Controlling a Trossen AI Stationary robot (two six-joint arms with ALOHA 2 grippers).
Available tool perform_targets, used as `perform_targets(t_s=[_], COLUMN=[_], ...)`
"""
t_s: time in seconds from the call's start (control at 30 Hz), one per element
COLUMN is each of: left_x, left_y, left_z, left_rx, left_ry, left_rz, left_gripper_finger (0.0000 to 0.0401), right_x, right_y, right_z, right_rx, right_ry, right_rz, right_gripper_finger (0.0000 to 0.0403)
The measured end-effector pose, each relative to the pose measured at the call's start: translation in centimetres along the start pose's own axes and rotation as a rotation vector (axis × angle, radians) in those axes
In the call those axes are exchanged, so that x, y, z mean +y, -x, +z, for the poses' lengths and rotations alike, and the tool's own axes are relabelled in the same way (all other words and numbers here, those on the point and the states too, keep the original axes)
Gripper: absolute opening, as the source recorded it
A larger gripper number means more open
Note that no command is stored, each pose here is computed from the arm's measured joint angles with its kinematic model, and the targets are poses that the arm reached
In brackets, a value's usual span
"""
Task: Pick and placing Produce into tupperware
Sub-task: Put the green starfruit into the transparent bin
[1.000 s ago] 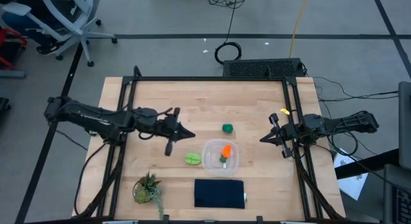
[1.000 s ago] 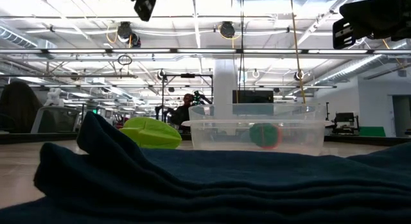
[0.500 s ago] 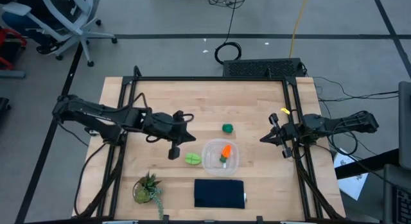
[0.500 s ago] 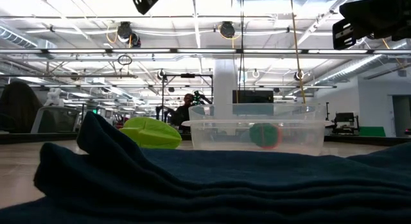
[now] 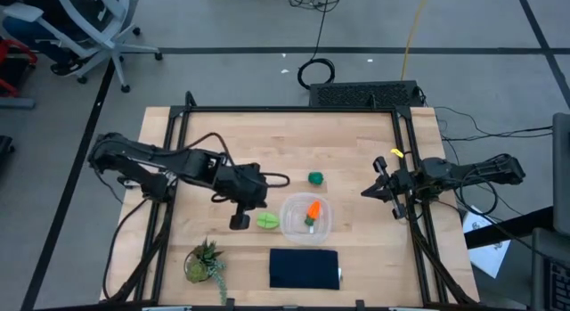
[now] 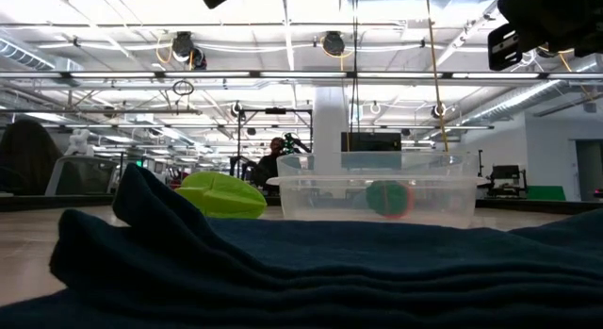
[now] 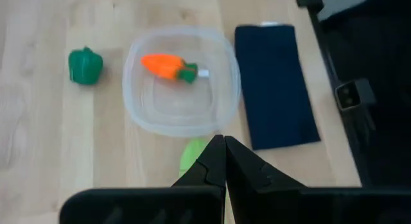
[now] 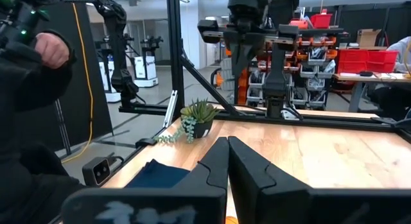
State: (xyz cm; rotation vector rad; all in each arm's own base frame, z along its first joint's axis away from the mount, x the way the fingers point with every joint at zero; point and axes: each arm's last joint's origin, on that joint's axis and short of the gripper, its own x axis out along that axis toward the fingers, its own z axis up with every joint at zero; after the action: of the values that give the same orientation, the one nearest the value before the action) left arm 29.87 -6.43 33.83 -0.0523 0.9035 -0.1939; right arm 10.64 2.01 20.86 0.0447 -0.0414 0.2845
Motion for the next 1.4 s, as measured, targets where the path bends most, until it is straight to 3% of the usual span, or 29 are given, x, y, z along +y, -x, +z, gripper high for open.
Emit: perform_targets(t_s=[0.47,1.13,1.27,1.4], left_x=[0.4,1.8,2.0,1.8], left_y=[-3.5,-3.7,-3.7,-3.7], left_z=[1.0,0.9,0.9,0.8], left_rx=[0.276,0.311,0.314,0.316], left_ry=[0.037,0.109,0.115,0.114], left_rz=[0.059,0.117,0.119,0.109], left_gripper_finger=[0.0001,0.0002,0.0020,0.0065], right_x=[0.0,0.0,0.0,0.0], right_y=[0.0,0.0,0.0,0.0], right_z=[0.0,0.0,0.0,0.0], right_rx=[0.000,0.000,0.000,0.001], right_ry=[-0.013,-0.015,-0.015,-0.015], right_rz=[0.000,0.000,0.000,0.000], right_gripper_finger=[0.0000,0.0000,0.0000,0.0000])
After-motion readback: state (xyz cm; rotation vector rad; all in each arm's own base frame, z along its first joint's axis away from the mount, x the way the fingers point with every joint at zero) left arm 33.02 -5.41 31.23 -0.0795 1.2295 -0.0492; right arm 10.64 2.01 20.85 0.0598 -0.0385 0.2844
